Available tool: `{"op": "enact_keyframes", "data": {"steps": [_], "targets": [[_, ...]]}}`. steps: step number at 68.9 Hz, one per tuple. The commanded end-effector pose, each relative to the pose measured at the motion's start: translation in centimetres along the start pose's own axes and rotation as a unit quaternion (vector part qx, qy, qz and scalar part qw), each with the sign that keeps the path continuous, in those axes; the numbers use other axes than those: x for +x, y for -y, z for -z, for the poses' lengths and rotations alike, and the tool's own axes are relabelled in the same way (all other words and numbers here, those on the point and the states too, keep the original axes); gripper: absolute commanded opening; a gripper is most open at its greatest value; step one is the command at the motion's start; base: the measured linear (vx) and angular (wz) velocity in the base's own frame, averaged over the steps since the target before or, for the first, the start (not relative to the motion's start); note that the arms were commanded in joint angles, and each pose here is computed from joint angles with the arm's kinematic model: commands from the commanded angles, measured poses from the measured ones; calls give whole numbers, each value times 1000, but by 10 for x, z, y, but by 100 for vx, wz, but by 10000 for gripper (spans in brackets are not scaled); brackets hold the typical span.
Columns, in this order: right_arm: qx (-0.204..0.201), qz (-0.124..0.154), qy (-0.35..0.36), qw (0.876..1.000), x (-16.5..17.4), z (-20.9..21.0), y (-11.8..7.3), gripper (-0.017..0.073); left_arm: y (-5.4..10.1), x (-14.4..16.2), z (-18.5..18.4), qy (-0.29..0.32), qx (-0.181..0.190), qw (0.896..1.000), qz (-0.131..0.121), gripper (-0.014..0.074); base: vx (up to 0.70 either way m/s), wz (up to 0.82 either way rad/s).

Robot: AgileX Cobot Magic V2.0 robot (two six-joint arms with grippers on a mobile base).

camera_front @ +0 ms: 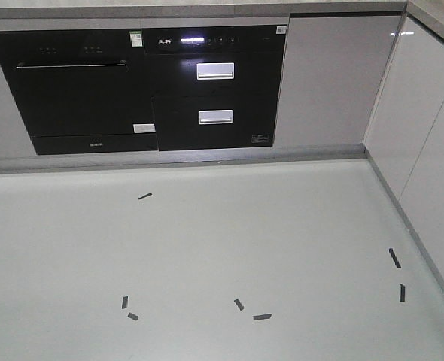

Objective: Transfer vegetables to tray and serve
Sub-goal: 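Drive the base forward toward the counter with both arms held still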

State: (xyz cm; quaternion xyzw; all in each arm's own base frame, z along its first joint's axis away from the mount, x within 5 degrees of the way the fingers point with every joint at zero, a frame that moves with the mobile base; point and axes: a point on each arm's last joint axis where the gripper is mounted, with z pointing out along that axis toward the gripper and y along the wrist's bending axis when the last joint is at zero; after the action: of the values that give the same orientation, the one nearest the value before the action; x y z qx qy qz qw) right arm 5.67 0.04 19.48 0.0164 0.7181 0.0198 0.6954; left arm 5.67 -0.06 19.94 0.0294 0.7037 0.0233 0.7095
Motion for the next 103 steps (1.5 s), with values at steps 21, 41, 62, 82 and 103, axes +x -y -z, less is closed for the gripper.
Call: {"op": "enact_keyframes", "data": {"steps": [21,41,62,82,103], "targets": [[1,4,36,999,-5,0,0,-3,-1,-3,1,35,-5,999,1,-6,0,0],[1,4,36,999,-5,0,0,-3,-1,-3,1,35,-5,999,1,-6,1,0],[1,4,36,999,-5,0,0,-3,-1,-3,1,35,-5,999,1,-6,4,1],[1,4,36,999,-5,0,0,-3,-1,-3,1,35,-5,999,1,-6,9,-1],[1,4,36,999,-5,0,0,-3,-1,-3,1,35,-5,999,1,-6,11,-3]]}}
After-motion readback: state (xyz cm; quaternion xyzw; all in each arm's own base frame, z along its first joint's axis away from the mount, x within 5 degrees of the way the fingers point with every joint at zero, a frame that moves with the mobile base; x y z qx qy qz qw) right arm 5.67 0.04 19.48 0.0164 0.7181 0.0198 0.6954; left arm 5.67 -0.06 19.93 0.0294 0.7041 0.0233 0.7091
